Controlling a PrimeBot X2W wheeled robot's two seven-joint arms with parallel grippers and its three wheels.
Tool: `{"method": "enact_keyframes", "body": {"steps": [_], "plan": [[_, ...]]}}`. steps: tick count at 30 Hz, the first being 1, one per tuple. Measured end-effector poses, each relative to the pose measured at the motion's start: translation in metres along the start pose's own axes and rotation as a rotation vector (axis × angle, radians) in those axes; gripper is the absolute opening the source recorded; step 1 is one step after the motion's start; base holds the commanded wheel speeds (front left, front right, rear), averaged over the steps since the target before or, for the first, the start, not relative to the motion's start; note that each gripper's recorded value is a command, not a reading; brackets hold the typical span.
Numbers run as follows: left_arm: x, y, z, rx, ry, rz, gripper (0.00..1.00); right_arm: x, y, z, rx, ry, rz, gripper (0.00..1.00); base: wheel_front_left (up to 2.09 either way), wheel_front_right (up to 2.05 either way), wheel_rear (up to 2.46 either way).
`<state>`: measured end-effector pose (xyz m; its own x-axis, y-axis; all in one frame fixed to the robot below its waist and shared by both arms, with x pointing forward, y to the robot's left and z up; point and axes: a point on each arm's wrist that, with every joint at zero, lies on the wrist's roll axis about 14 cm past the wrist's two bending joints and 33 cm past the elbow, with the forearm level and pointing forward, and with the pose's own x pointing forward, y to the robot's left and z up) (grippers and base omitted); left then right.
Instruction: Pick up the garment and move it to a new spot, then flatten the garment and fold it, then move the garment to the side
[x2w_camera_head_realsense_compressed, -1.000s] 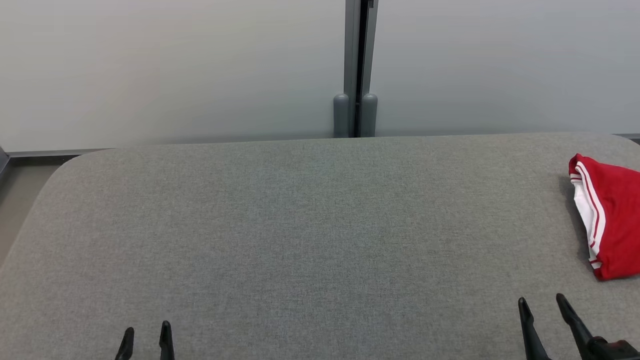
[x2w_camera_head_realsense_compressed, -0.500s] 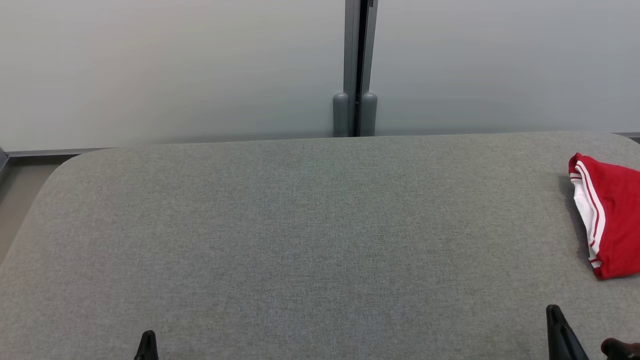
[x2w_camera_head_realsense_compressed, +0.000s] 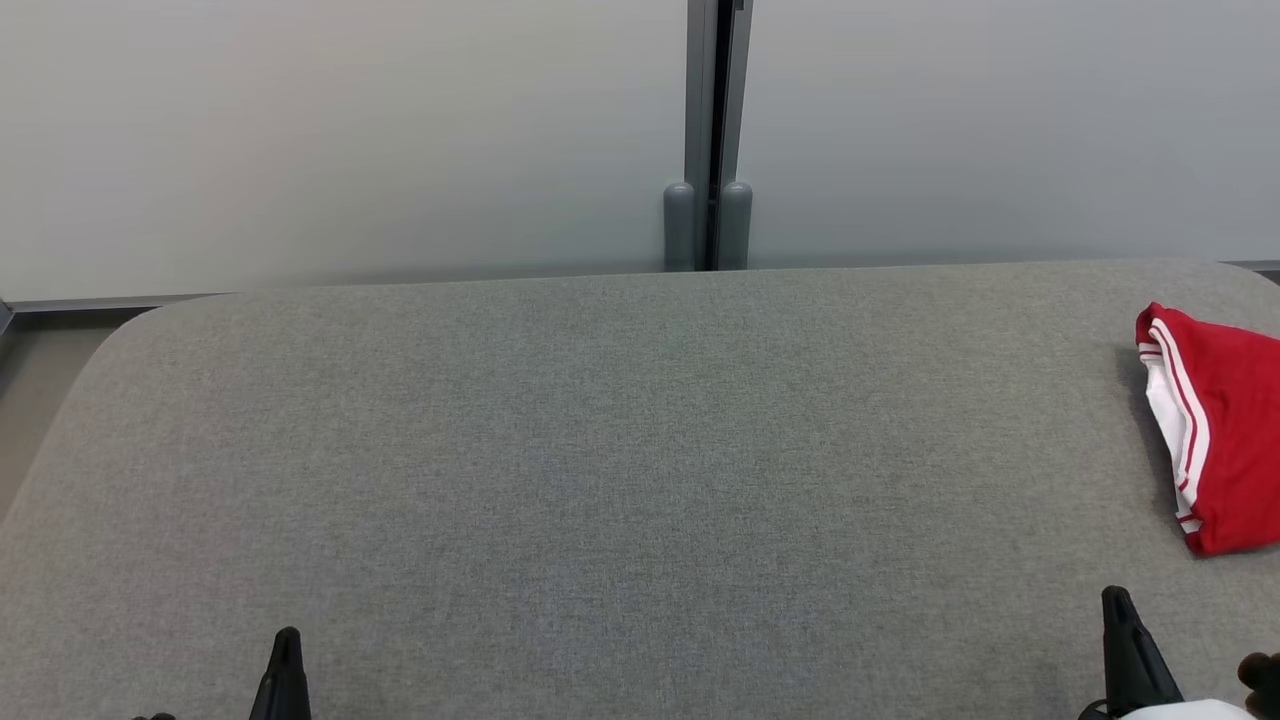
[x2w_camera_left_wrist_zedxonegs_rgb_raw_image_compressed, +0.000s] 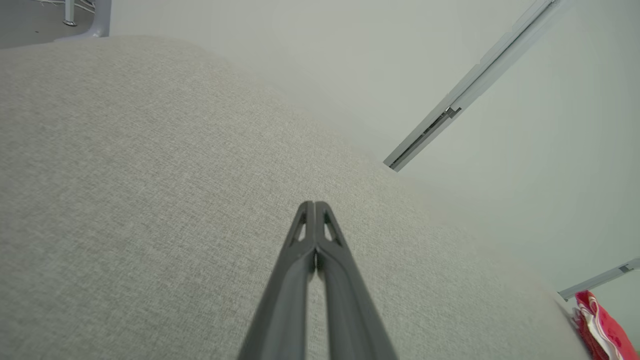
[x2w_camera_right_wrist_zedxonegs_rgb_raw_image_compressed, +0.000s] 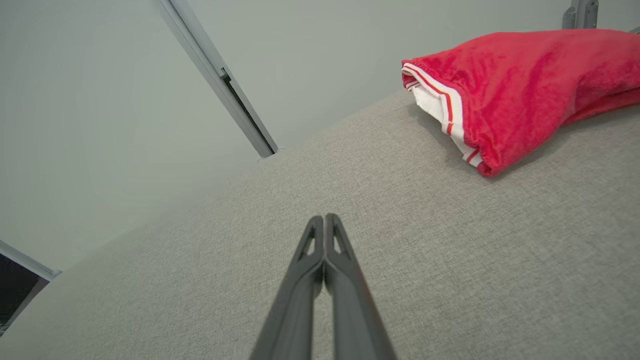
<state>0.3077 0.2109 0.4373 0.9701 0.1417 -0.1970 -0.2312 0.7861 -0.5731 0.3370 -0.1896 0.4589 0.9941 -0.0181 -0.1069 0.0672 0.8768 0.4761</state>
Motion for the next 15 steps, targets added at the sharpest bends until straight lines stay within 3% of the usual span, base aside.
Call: {"method": "enact_keyframes", "body": {"steps": [15], "plan": [[0.014, -0.009, 0.008, -0.200, 0.007, -0.021, 0.00, 0.010, 0.000, 0.008, 0.228, -0.008, -0.014, 0.00, 0.00, 0.00, 0.00]]}}
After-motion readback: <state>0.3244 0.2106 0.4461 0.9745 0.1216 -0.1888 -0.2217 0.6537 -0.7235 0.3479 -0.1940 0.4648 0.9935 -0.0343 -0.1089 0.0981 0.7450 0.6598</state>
